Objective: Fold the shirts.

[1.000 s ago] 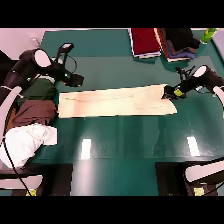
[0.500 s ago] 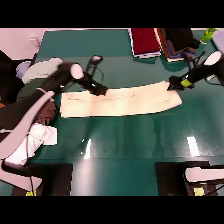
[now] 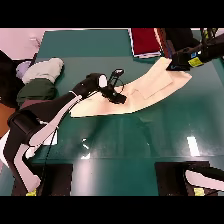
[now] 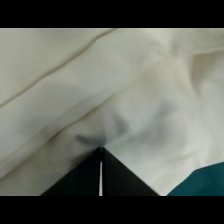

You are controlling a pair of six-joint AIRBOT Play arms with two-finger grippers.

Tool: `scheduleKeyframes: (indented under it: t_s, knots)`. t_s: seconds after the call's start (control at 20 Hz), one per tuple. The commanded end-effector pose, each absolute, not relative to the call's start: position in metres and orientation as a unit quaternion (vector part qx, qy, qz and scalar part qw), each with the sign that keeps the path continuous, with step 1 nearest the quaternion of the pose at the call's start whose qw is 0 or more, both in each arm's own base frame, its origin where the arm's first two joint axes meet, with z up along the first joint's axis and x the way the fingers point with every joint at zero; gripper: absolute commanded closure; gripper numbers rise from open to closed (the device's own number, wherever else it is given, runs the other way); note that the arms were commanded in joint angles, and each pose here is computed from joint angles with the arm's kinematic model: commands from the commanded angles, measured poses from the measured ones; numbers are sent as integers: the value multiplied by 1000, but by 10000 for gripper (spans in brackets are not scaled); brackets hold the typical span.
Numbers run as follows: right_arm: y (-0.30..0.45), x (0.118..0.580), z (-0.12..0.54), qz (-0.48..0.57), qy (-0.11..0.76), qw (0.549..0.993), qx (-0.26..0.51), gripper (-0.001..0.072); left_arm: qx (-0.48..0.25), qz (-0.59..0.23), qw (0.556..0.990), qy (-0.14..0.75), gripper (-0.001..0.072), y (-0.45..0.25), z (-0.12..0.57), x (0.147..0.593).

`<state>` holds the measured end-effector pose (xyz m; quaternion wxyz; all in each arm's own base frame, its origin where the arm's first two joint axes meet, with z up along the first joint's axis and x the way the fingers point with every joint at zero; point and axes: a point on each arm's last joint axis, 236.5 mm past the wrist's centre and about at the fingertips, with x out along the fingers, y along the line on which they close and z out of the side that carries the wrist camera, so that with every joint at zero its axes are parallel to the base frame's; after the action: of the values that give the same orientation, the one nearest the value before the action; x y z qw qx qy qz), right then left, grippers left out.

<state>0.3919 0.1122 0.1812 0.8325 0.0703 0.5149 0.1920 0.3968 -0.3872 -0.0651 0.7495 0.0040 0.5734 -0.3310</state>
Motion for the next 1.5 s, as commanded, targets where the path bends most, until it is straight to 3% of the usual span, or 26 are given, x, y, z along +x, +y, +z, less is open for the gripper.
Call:
scheduleKeyframes:
  t_s: [0.0,0.3,0.6,0.8,1.0,1.05,1.1,1.15,1.3,1.45]
  knots:
    - [140,382,203,218,500,836,61,699,-11,-335,752,567,683,-398,-67,400]
    - [181,387,211,249,494,831,57,699,-28,-305,782,542,683,-356,-20,431]
    - [287,392,190,330,496,802,48,699,21,-187,872,452,682,-193,110,478]
    - [395,388,158,402,476,780,60,699,34,-117,917,380,682,-100,197,468]
    - [493,370,89,445,467,763,43,689,38,-83,940,330,682,-66,250,447]
    - [513,361,72,464,465,753,32,541,38,-84,941,327,682,-65,255,442]
    - [530,344,61,486,477,730,46,296,38,-83,940,330,682,-65,255,439]
    - [539,335,62,501,484,715,65,229,39,-83,938,335,682,-64,254,437]
    - [503,352,69,479,487,729,31,229,41,-83,934,345,682,-64,250,434]
    - [410,388,60,403,521,753,3,230,39,-84,934,346,682,-64,250,434]
